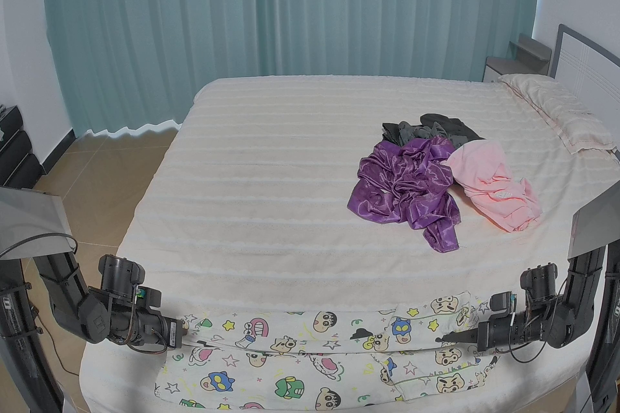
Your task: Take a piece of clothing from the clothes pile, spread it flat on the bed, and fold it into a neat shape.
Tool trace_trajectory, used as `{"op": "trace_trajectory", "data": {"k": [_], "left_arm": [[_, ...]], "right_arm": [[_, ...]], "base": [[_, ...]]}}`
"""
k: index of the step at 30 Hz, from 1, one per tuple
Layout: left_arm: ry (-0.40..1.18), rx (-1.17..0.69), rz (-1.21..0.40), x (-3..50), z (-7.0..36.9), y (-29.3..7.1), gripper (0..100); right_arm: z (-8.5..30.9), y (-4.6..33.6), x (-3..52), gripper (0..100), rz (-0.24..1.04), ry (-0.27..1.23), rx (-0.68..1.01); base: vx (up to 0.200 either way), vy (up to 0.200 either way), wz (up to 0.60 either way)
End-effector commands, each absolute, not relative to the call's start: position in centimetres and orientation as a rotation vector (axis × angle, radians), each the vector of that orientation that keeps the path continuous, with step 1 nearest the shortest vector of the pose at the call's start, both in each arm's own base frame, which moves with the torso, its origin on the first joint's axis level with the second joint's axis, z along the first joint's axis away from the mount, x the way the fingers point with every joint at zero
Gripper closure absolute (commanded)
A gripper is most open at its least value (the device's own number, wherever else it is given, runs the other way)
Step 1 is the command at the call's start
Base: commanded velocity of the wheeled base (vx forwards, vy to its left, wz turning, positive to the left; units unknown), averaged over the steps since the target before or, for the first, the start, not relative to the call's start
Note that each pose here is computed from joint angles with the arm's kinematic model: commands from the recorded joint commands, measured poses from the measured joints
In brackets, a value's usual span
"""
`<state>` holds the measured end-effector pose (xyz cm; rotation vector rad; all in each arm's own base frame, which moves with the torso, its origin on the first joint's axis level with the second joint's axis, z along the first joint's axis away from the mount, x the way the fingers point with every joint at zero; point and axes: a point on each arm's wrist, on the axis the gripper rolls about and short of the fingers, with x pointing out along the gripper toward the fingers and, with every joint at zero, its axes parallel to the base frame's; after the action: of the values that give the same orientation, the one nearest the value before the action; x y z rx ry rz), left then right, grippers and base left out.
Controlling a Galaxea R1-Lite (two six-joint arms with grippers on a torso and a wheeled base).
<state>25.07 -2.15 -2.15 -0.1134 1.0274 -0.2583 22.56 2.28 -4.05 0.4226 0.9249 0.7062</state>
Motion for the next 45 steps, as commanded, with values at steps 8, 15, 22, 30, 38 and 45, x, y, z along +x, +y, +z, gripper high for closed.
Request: {"op": "trace_trajectory", "data": {"k": [8,15,22,30,38,45], "left_arm": [[1.055,-0.104,-0.274,24.8,-3.1,-2.7,0],[1.054,-0.122,-0.258,24.3,-2.8,-2.4,0],[1.001,-0.166,-0.21,23.6,-1.0,-0.8,0],[0.951,-0.409,-0.145,22.9,0.4,1.9,0],[0.955,-0.547,-0.148,22.8,0.5,2.3,0],[0.953,-0.621,-0.178,22.8,0.4,2.5,0]], "right_arm": [[-5.1,2.7,21.2,0,0.667,0.995,0.343],[-4.3,2.1,20.9,0,0.65,0.97,0.364],[-3.3,1.0,20.7,0,0.602,0.884,0.384],[-3.0,0.9,21.1,0,0.489,0.836,0.54],[-3.8,1.2,21.1,0,0.466,0.866,0.521],[-4.4,1.9,22.2,0,0.479,0.851,0.496]], "base": [[0.0,0.0,0.0],[0.0,0.0,0.0],[0.0,0.0,0.0],[0.0,0.0,0.0],[0.0,0.0,0.0],[0.0,0.0,0.0]]}}
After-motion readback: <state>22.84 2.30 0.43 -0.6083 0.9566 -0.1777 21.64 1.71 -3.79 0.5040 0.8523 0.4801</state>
